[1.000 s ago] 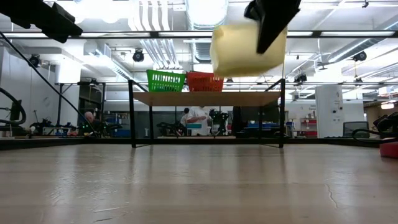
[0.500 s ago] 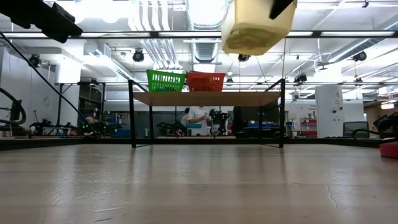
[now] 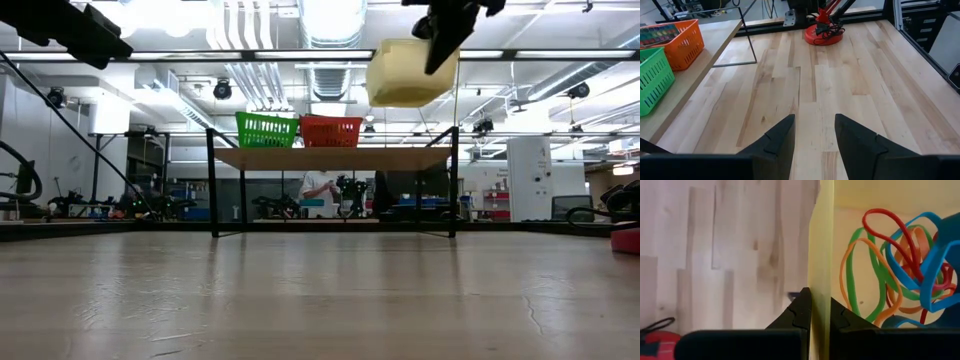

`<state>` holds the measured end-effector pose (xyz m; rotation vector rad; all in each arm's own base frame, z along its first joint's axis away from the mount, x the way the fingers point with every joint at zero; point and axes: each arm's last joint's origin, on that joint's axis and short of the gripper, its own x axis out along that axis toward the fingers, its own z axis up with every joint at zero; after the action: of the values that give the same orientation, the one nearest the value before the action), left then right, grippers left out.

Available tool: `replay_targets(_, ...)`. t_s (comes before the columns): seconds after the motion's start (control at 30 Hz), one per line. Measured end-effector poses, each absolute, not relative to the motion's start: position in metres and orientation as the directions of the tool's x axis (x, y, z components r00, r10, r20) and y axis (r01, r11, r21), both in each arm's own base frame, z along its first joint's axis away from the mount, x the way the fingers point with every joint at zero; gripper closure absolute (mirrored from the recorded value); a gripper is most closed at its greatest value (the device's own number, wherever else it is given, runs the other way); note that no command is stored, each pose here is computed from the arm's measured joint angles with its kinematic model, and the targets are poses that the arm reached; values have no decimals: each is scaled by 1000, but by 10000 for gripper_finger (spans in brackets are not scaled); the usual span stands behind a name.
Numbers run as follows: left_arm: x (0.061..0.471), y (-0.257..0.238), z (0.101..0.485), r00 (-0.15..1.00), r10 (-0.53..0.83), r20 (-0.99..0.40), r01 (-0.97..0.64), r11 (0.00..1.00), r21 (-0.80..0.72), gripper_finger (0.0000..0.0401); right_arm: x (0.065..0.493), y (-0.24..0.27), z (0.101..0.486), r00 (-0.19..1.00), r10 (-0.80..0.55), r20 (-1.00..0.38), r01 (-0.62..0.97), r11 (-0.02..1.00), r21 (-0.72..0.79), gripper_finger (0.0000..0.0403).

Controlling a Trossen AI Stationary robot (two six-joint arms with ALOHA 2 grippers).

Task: Pick & Place Office Desk Supplies
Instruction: Put the yellow bin on the shelf

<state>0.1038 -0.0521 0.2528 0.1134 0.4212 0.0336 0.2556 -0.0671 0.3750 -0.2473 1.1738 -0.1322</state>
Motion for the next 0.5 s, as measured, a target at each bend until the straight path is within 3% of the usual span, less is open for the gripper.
replay_targets(0.5,104,-52,253,912,55,-406,-8,993,117,260,274,-119,343,285,-194,-939,-87,970,-227,394)
